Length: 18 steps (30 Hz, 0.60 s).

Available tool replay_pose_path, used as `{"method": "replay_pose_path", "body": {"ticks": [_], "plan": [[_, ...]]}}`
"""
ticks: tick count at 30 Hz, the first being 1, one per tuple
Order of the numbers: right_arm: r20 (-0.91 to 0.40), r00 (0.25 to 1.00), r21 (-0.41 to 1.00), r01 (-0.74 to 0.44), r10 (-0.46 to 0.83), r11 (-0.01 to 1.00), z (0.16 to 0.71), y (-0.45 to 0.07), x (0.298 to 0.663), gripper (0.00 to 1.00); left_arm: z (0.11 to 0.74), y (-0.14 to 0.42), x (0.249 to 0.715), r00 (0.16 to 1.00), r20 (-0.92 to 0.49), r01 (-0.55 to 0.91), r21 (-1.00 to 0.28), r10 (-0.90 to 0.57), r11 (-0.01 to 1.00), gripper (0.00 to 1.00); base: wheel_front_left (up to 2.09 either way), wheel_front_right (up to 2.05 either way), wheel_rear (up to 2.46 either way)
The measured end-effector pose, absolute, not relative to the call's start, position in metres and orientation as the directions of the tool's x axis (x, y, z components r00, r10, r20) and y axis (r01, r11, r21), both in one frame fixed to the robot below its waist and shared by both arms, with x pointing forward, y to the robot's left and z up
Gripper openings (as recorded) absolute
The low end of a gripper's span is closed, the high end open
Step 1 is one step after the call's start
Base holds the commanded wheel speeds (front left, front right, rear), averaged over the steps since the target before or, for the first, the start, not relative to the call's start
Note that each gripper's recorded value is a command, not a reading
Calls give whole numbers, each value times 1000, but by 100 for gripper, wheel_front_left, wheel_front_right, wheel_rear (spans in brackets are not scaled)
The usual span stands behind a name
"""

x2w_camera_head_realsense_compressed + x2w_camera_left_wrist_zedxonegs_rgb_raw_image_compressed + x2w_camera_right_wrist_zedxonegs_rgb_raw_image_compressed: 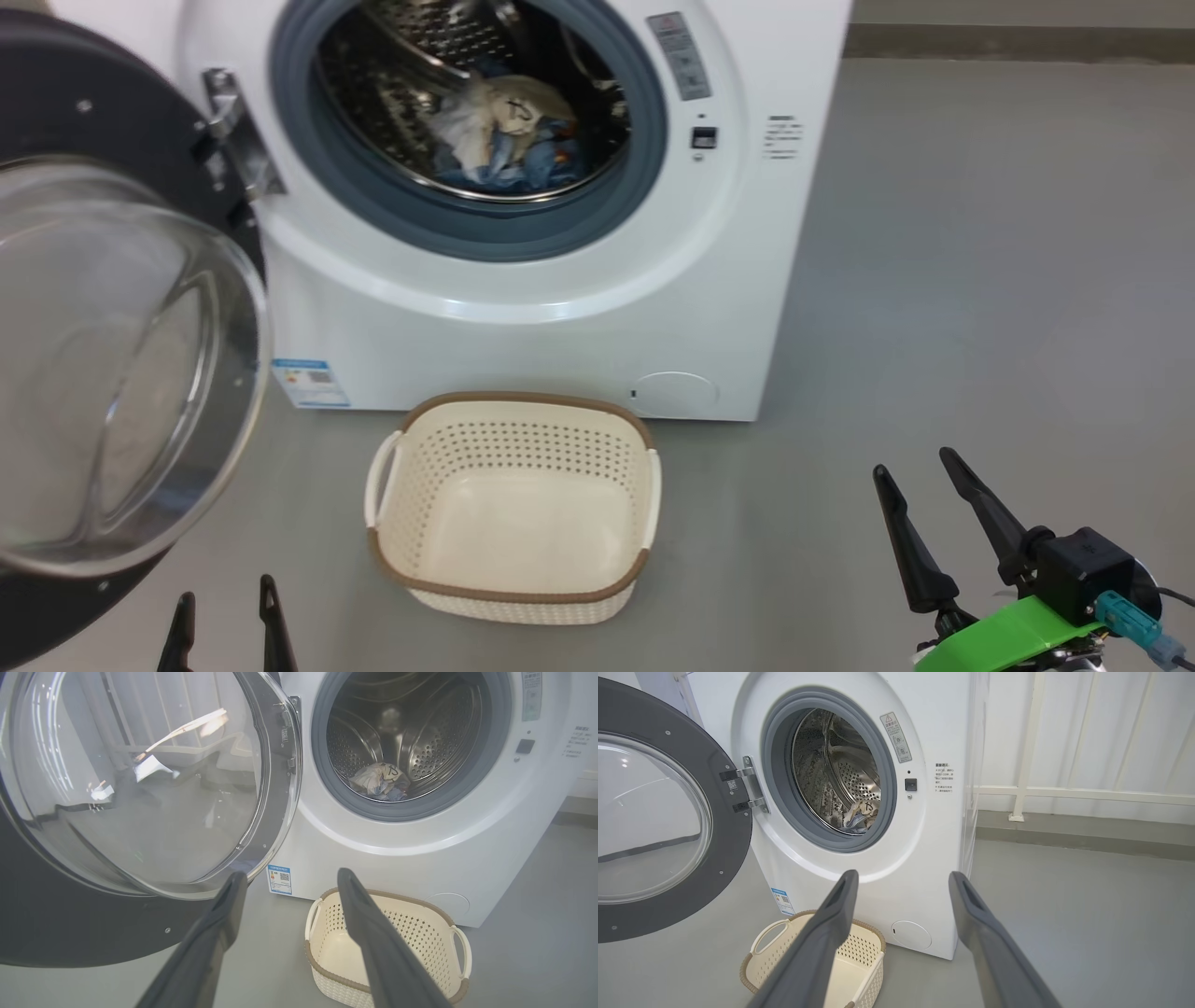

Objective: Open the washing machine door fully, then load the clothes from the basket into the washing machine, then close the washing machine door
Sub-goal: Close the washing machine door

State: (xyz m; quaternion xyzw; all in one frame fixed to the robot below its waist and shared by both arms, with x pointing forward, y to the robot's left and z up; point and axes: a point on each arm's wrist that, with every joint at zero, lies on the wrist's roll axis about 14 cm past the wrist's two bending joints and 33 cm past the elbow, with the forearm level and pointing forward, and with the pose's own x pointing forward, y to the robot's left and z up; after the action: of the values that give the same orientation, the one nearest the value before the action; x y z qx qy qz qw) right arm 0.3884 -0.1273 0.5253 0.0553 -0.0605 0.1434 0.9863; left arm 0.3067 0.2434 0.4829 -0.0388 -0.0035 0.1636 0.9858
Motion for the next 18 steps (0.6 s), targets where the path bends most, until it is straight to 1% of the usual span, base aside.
{"method": "replay_pose_path", "body": {"ticks": [8,18], "plan": [[127,912,82,-401,389,912,523,-87,402,100,487,271,280,906,7,-420,-79,422,904,100,0,0,0],[126,835,68,-546,536,835,524,-30,410,100,489,301,241,840,12,-541,-77,543,838,100,0,0,0]]}}
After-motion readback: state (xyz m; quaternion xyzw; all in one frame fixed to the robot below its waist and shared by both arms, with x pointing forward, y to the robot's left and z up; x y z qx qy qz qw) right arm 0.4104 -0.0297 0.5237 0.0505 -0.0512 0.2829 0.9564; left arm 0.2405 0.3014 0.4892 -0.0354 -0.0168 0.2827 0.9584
